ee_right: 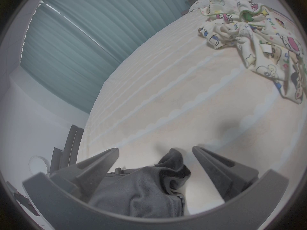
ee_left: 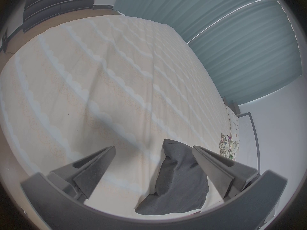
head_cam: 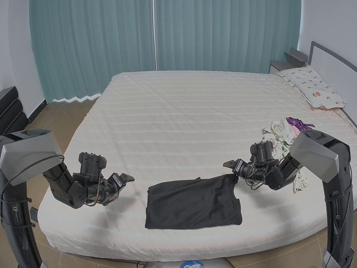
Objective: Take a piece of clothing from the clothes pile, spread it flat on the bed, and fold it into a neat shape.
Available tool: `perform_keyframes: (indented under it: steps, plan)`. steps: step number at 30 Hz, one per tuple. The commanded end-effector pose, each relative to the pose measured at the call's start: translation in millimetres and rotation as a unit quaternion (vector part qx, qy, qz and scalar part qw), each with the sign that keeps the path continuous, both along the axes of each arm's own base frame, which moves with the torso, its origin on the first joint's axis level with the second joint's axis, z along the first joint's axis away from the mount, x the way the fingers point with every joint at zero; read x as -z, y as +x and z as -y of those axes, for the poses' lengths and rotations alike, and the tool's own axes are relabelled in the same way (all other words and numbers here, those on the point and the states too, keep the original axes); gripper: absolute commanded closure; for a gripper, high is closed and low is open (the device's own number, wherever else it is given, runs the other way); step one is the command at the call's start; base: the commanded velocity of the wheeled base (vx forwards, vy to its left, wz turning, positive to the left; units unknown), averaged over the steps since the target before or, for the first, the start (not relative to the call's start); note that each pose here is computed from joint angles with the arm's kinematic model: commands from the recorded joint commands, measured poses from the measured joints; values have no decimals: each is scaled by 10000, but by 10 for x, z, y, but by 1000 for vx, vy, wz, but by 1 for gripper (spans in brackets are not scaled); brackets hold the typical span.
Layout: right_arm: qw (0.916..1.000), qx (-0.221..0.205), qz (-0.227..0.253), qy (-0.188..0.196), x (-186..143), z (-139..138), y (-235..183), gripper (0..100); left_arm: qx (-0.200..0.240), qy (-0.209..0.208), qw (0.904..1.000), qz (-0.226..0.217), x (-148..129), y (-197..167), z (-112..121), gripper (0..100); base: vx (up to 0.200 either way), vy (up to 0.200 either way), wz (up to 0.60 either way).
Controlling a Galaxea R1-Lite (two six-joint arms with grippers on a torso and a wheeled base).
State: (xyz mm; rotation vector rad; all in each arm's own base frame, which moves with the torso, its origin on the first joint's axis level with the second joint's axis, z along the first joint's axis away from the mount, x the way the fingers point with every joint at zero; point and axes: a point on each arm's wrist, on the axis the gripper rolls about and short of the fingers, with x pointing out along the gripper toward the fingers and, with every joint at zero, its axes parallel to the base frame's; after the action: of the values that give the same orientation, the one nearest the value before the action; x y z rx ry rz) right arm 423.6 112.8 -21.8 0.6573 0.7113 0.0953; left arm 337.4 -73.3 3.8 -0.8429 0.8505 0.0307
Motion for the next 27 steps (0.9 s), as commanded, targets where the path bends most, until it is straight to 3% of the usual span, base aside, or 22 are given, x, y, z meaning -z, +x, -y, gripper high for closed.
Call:
perform_keyframes:
  steps: [1, 5, 10, 15, 21, 27]
  plan:
    - [9995, 246, 189, 71, -473, 235, -239, 0, 1, -53, 9997, 255, -221, -77, -22, 0, 0, 0, 0]
    - [9980, 361, 500, 102, -868, 397, -515, 0, -15, -74, 9986, 529, -411, -99, -43, 0, 0, 0, 0]
    - [9932, 396, 1096, 59, -1486, 577, -1171, 0, -117, -112, 9934, 1134, -874, -345, -134, 0, 0, 0, 0]
    - [9882, 339, 1496, -57, -1746, 669, -1604, 0, -164, 67, 9856, 1684, -1200, -600, -232, 0, 0, 0, 0]
    - [9707, 363, 2311, -549, -2019, 806, -2367, 0, -334, 581, 9631, 2608, -1623, -1202, -399, 0, 0, 0, 0]
    - [9525, 378, 2875, -925, -2001, 916, -2971, 0, -503, 1089, 9368, 3287, -1756, -1821, -511, 0, 0, 0, 0]
